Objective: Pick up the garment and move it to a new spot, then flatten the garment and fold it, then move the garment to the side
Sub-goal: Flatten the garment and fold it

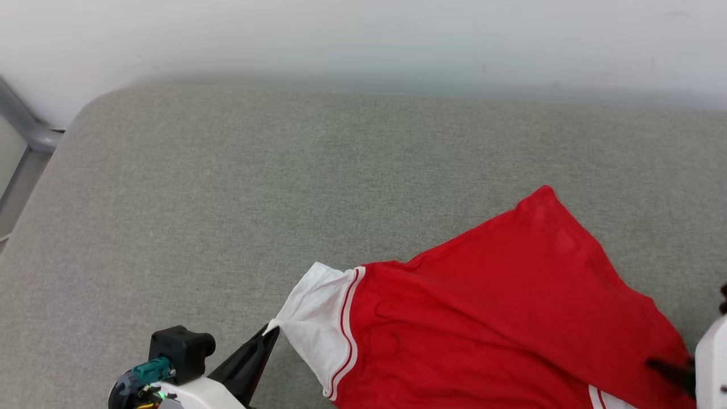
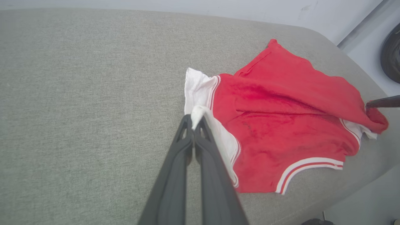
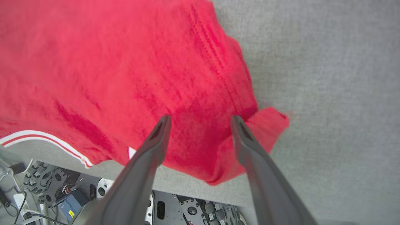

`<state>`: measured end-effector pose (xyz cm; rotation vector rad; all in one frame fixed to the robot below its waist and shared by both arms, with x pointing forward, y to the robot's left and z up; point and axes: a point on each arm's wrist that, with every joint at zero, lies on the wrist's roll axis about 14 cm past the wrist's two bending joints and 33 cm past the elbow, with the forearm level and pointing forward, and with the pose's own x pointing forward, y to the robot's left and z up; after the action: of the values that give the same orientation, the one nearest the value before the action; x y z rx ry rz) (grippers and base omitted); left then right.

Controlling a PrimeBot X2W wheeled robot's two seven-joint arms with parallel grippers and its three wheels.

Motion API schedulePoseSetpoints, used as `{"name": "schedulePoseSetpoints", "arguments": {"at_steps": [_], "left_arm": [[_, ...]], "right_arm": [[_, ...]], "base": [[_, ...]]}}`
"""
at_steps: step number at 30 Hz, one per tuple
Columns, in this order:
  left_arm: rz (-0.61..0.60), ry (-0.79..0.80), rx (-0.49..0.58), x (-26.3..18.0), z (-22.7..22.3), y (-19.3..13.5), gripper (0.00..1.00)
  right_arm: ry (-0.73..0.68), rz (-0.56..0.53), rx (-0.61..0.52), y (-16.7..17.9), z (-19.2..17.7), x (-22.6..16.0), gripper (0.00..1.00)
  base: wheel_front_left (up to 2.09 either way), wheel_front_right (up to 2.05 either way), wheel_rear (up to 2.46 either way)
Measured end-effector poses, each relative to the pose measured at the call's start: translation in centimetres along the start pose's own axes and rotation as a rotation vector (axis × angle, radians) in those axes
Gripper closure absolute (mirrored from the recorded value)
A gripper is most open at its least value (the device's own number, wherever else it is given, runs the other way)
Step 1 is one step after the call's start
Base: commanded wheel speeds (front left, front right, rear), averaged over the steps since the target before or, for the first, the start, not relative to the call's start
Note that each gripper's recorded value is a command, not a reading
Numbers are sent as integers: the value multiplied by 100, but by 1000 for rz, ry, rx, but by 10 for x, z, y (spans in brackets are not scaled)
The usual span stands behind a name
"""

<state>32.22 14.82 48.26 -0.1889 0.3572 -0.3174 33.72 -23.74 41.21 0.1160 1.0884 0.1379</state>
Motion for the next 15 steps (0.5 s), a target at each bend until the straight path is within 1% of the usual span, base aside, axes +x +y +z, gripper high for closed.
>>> {"name": "schedulePoseSetpoints", "arguments": {"at_steps": [4, 7, 11, 15], "left_arm": [[6, 6, -5, 2, -1, 2, 100], [8, 7, -3, 5, 0, 5, 100], [14, 17, 3, 9, -1, 9, 100], [30, 29, 9, 10, -3, 16, 100]], "right_arm": [[-72, 29, -77, 14, 43, -7, 0], [-101, 58, -132, 30, 71, -6, 0], [-113, 69, -205, 51, 105, 7, 0], [-81, 72, -252, 65, 127, 30, 0]], "base": [[0, 0, 0], [0, 0, 0], [0, 0, 0], [0, 0, 0]]}}
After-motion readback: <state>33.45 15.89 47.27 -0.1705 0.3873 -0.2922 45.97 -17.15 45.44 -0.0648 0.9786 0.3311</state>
